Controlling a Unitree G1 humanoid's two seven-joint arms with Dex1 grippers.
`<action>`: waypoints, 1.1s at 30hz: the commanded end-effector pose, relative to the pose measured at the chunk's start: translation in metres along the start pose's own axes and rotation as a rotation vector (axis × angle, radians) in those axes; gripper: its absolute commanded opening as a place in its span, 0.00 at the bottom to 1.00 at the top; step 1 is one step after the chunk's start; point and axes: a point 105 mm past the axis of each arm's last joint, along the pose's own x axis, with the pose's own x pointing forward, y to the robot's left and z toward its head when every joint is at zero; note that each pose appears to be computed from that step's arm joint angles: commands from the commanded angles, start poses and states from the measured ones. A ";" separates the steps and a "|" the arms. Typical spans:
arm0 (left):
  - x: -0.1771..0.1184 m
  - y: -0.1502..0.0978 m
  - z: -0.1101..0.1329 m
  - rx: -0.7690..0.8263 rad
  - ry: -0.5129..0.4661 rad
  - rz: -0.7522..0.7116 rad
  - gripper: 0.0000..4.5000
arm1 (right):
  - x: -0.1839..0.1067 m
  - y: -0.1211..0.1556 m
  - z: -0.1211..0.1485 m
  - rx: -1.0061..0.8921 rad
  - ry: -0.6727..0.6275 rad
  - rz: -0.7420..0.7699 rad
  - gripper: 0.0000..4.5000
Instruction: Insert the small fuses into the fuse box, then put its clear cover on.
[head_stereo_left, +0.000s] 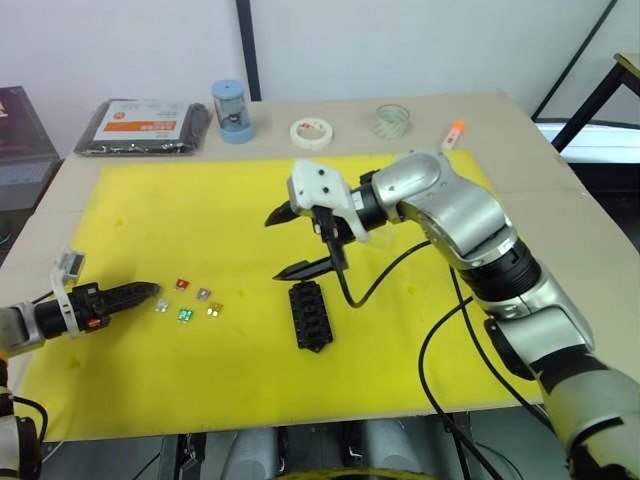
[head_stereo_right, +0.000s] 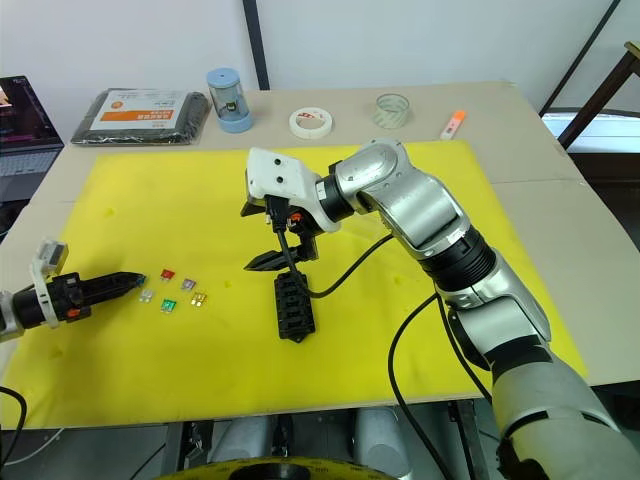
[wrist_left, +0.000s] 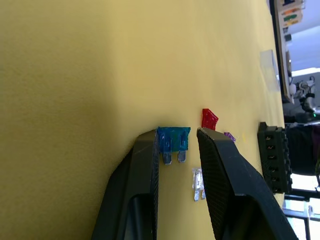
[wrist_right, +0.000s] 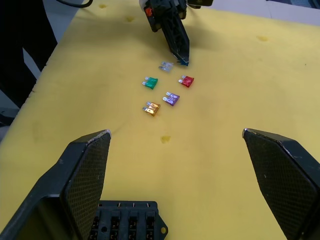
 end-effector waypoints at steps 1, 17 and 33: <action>-0.007 0.002 0.001 -0.007 -0.014 0.025 0.28 | -0.002 0.000 0.008 -0.044 -0.012 -0.002 1.00; -0.010 -0.001 -0.004 -0.015 -0.023 0.010 0.02 | -0.002 0.000 0.008 -0.060 -0.007 0.006 1.00; -0.010 -0.001 -0.011 0.019 0.005 0.025 0.01 | -0.001 0.000 0.008 -0.062 -0.010 0.006 1.00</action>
